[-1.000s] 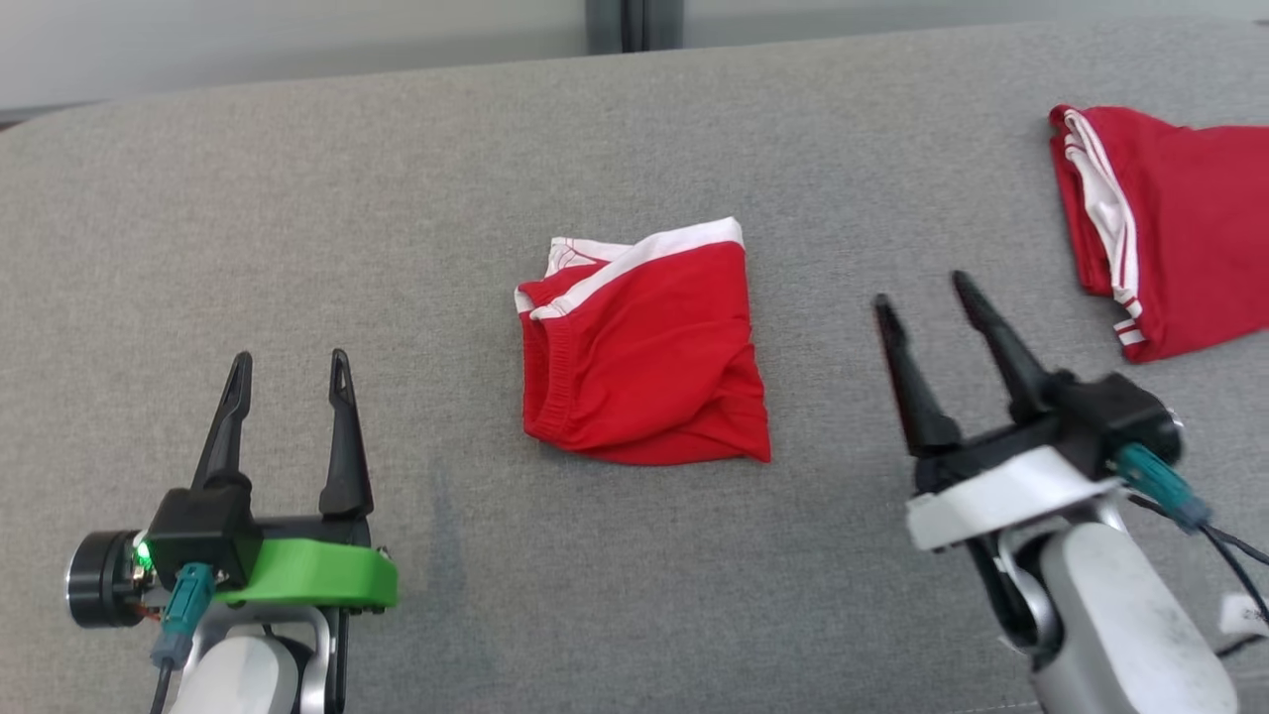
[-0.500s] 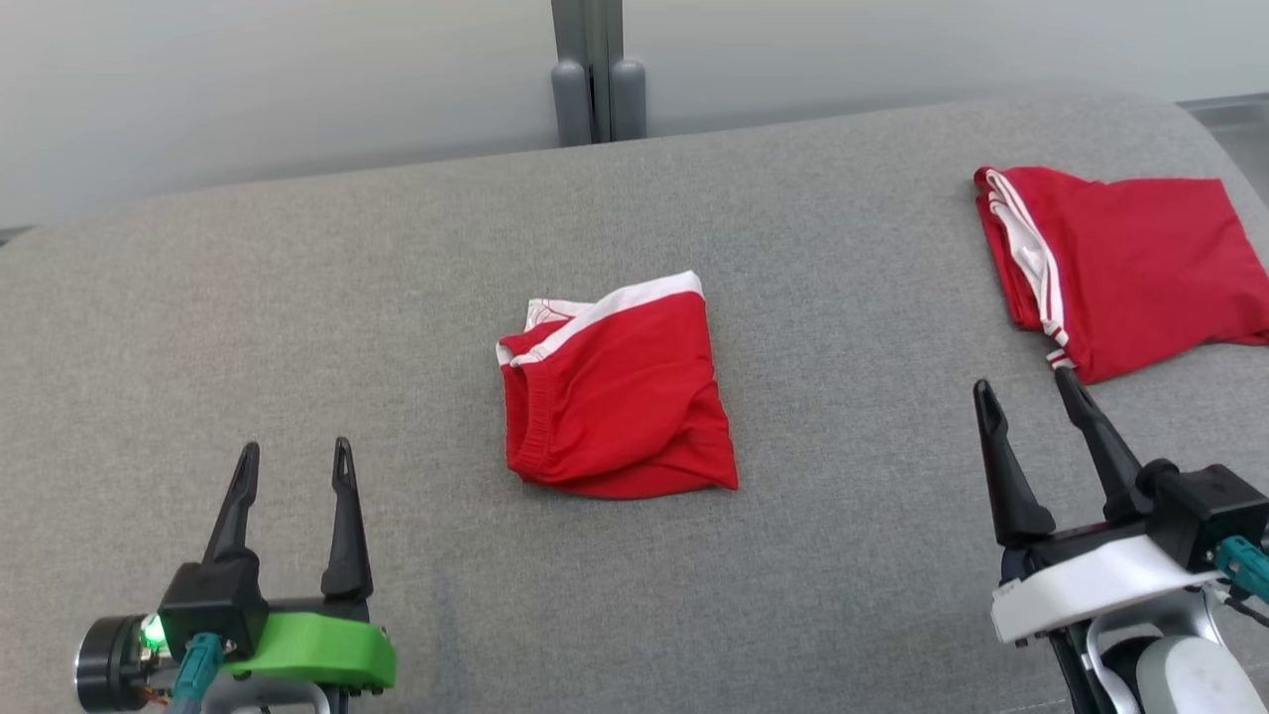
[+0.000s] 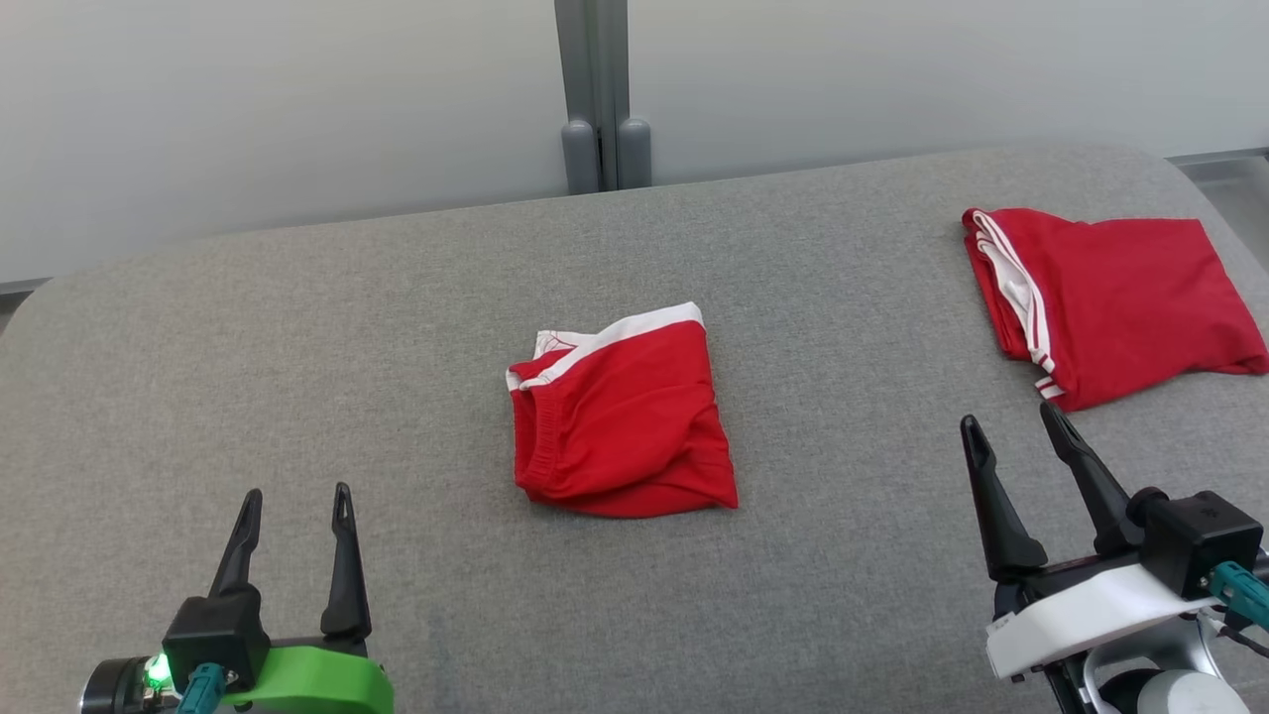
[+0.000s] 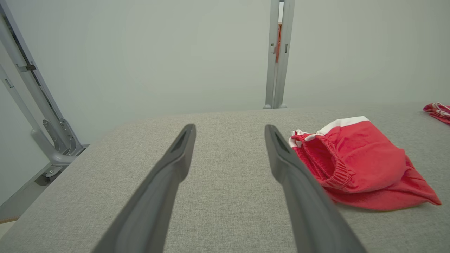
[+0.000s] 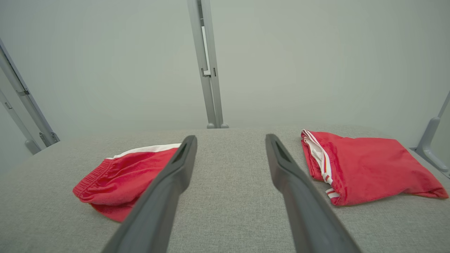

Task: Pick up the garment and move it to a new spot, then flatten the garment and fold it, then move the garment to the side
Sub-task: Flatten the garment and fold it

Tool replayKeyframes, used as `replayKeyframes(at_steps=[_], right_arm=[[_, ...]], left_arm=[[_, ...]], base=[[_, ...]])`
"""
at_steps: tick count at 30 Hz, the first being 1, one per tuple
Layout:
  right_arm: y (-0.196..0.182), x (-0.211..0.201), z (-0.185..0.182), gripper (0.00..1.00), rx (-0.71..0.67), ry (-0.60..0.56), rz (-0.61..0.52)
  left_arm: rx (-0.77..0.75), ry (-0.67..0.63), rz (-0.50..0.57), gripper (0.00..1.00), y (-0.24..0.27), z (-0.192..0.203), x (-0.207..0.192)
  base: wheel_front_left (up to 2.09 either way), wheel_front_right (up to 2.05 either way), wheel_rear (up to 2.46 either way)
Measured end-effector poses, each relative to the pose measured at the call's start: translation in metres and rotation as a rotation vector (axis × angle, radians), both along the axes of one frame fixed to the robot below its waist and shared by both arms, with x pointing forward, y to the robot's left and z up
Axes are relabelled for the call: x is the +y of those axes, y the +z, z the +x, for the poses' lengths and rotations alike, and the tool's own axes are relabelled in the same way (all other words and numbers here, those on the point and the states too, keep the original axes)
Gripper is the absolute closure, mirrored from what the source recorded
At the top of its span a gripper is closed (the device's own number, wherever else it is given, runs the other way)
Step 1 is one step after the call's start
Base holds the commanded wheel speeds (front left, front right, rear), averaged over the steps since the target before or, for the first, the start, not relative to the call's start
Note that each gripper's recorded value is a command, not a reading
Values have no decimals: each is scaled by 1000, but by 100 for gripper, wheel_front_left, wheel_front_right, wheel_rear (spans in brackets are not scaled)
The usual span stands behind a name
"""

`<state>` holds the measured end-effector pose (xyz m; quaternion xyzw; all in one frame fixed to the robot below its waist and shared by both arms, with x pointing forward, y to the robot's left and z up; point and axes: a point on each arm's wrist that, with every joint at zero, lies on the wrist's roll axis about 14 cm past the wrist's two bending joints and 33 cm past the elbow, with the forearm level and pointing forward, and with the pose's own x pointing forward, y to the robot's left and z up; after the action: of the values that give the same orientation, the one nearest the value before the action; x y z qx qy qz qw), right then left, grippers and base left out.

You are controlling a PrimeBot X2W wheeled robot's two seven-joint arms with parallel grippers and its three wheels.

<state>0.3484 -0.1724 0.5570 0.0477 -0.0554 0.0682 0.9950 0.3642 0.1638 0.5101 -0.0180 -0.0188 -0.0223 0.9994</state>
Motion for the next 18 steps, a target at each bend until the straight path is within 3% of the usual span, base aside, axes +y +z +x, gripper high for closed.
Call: replayKeyframes(at_steps=[18], right_arm=[[-7,-2,4,0,26,-4,7]], left_arm=[[0,0,-3,0,-1,5,0]], base=[[0,0,0]])
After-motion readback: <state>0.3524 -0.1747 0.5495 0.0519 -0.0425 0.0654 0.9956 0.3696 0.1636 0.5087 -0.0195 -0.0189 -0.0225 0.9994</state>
